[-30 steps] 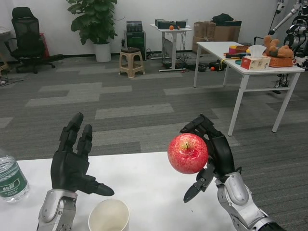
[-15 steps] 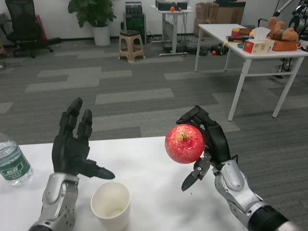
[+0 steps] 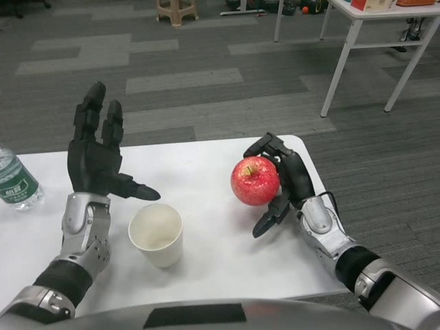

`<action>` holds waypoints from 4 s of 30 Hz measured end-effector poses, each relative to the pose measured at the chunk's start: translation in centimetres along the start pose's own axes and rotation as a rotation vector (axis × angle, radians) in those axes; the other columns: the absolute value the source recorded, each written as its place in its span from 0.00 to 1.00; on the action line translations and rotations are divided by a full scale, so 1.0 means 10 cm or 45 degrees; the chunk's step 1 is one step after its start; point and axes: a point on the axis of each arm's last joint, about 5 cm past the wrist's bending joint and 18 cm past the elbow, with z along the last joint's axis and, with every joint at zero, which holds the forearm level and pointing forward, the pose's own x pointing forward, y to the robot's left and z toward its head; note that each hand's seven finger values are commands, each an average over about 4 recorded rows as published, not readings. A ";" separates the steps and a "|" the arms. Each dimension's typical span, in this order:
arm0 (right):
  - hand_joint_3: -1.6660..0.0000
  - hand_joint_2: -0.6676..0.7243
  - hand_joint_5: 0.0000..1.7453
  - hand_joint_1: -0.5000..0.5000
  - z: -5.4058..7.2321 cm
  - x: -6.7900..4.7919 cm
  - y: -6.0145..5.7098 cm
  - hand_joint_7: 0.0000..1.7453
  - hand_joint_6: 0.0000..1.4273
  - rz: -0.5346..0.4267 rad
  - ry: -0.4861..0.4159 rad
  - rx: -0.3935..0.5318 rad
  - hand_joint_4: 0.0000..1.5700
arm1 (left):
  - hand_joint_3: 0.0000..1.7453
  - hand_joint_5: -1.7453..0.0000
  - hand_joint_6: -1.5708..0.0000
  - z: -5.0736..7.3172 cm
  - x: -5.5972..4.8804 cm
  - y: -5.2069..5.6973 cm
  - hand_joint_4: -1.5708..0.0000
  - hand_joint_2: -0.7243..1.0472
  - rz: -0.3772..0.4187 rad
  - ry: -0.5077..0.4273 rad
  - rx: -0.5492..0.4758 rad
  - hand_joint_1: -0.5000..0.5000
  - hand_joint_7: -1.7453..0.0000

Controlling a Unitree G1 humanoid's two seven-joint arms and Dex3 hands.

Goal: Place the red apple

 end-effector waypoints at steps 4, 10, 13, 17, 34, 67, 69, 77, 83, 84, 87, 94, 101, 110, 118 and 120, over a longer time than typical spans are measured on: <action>0.90 0.95 0.94 0.92 -0.06 -0.02 0.01 0.84 0.42 0.041 0.050 -0.033 0.65 | 0.05 1.00 1.00 -0.01 -0.01 0.01 1.00 0.30 0.003 0.010 0.003 0.15 0.77; 0.90 0.95 0.94 0.94 -0.09 -0.01 0.02 0.84 0.42 0.070 0.072 -0.051 0.65 | 0.05 1.00 1.00 -0.02 0.00 0.01 1.00 0.30 0.002 0.016 0.006 0.14 0.80; 0.90 0.95 0.94 0.93 -0.09 0.00 0.04 0.84 0.41 0.091 0.070 -0.058 0.65 | 0.05 1.00 1.00 -0.02 0.02 -0.01 1.00 0.30 -0.010 0.014 0.006 0.14 0.80; 0.90 0.95 0.94 0.92 -0.08 0.01 0.06 0.84 0.40 0.119 0.063 -0.063 0.65 | 0.03 1.00 1.00 -0.02 0.06 -0.03 1.00 0.30 -0.025 0.008 0.004 0.14 0.80; 0.92 0.95 0.46 0.76 -0.06 0.02 0.08 0.74 0.00 0.208 0.046 -0.068 0.28 | 0.03 1.00 1.00 -0.04 0.06 -0.03 1.00 0.30 -0.028 0.033 0.011 0.16 0.80; 1.00 1.00 0.00 0.08 -0.04 -0.08 -0.03 0.08 0.00 0.109 0.041 -0.018 0.00 | 0.01 1.00 1.00 -0.05 0.06 -0.03 1.00 0.30 -0.022 0.038 0.007 0.16 0.78; 1.00 1.00 0.00 0.08 -0.04 -0.09 -0.04 0.06 0.00 0.096 0.036 -0.011 0.00 | 0.03 1.00 1.00 -0.05 0.06 -0.03 1.00 0.30 -0.022 0.038 0.006 0.16 0.79; 1.00 1.00 0.00 0.04 0.04 -0.07 -0.11 0.00 0.00 0.014 -0.029 0.028 0.00 | 0.03 1.00 1.00 -0.05 0.06 -0.03 1.00 0.30 -0.021 0.037 0.005 0.16 0.80; 1.00 1.00 0.00 0.04 0.22 0.00 -0.27 0.00 0.00 -0.124 -0.175 0.068 0.00 | 0.05 1.00 1.00 -0.05 0.07 -0.03 1.00 0.30 -0.020 0.034 0.004 0.16 0.78; 1.00 1.00 0.00 0.04 0.26 0.01 -0.30 0.00 0.00 -0.147 -0.207 0.073 0.00 | 0.05 1.00 1.00 -0.05 0.07 -0.03 1.00 0.30 -0.019 0.033 0.003 0.16 0.79; 1.00 1.00 0.00 0.04 0.40 0.04 -0.42 0.00 0.00 -0.215 -0.305 0.066 0.00 | 0.04 1.00 1.00 -0.04 0.07 -0.02 1.00 0.26 -0.008 0.025 0.004 0.16 0.79; 1.00 1.00 0.00 0.04 0.65 0.07 -0.64 0.00 0.00 -0.362 -0.482 0.063 0.00 | 0.03 1.00 1.00 -0.02 0.09 0.00 1.00 0.30 0.008 0.009 0.007 0.15 0.80; 1.00 0.93 0.00 0.08 0.74 0.06 -0.81 0.00 0.00 -0.514 -0.552 0.062 0.00 | 0.05 1.00 1.00 0.01 0.15 0.01 1.00 0.30 0.014 -0.022 0.009 0.16 0.80; 0.96 0.93 0.00 0.06 0.82 0.10 -0.87 0.00 0.00 -0.592 -0.618 0.077 0.00 | 0.01 1.00 1.00 0.06 0.19 0.08 1.00 0.30 0.054 -0.062 0.035 0.16 0.80; 1.00 0.95 0.00 0.04 0.91 0.14 -0.84 0.00 0.00 -0.593 -0.697 0.111 0.00 | 0.05 1.00 1.00 0.22 0.24 0.20 1.00 0.30 0.115 -0.178 0.090 0.16 0.80; 1.00 0.95 0.00 0.04 0.93 0.14 -0.83 0.00 0.00 -0.592 -0.710 0.116 0.00 | 0.04 1.00 1.00 0.27 0.26 0.22 1.00 0.30 0.128 -0.212 0.105 0.16 0.78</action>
